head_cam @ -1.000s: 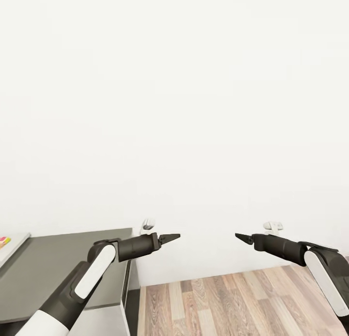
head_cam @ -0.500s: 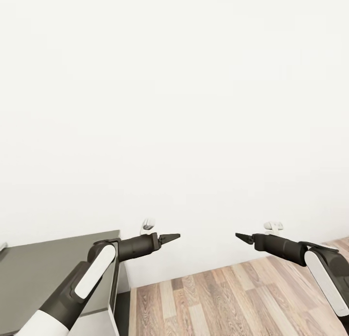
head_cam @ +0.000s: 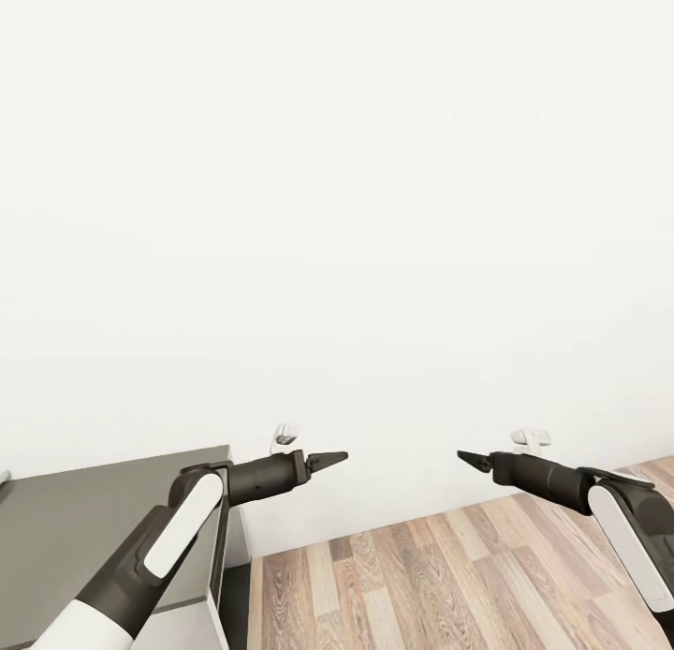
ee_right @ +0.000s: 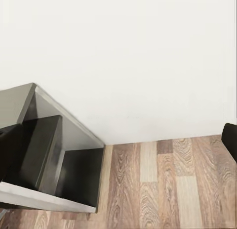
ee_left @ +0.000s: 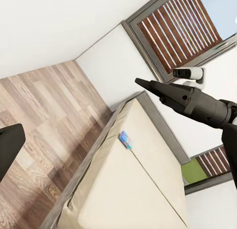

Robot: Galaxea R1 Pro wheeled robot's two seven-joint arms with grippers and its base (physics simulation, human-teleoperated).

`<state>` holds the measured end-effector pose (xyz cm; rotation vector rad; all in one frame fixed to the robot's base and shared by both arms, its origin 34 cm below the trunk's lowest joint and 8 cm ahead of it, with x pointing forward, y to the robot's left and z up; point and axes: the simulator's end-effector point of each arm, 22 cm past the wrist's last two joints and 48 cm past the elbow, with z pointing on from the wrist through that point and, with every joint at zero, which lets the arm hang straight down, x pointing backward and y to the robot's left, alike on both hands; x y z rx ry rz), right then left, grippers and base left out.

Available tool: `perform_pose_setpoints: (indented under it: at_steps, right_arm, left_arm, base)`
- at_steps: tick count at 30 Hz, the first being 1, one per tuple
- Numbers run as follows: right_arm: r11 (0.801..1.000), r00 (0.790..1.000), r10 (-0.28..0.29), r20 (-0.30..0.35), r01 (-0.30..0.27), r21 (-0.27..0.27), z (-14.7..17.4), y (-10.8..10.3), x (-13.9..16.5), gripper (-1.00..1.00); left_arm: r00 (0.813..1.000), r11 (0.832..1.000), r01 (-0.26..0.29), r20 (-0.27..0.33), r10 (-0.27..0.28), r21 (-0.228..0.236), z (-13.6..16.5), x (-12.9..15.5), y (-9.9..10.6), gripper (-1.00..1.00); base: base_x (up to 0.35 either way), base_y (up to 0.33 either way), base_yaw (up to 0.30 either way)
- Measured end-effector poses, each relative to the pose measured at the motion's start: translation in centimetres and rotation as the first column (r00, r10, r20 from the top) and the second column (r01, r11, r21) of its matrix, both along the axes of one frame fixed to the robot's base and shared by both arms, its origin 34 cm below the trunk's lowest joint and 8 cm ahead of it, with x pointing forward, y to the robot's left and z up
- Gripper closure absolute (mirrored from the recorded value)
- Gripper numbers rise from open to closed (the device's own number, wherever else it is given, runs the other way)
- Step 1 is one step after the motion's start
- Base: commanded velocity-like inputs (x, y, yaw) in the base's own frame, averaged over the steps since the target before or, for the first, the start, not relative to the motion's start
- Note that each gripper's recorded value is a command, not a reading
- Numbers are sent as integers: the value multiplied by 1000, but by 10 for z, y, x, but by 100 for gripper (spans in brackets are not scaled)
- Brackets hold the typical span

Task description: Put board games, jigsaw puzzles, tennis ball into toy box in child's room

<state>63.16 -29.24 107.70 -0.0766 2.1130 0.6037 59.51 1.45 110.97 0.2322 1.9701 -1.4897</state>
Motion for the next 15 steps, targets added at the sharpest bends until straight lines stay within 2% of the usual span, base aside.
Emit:
perform_pose_setpoints:
  at_steps: [15]
  right_arm:
    - [999,1000,-27,-6,27,-19,-3,-6,2,-100]
  left_arm:
    - [1000,1000,-6,-13,6,2,-5,1,2,-100]
  base:
    - [0,0,-2]
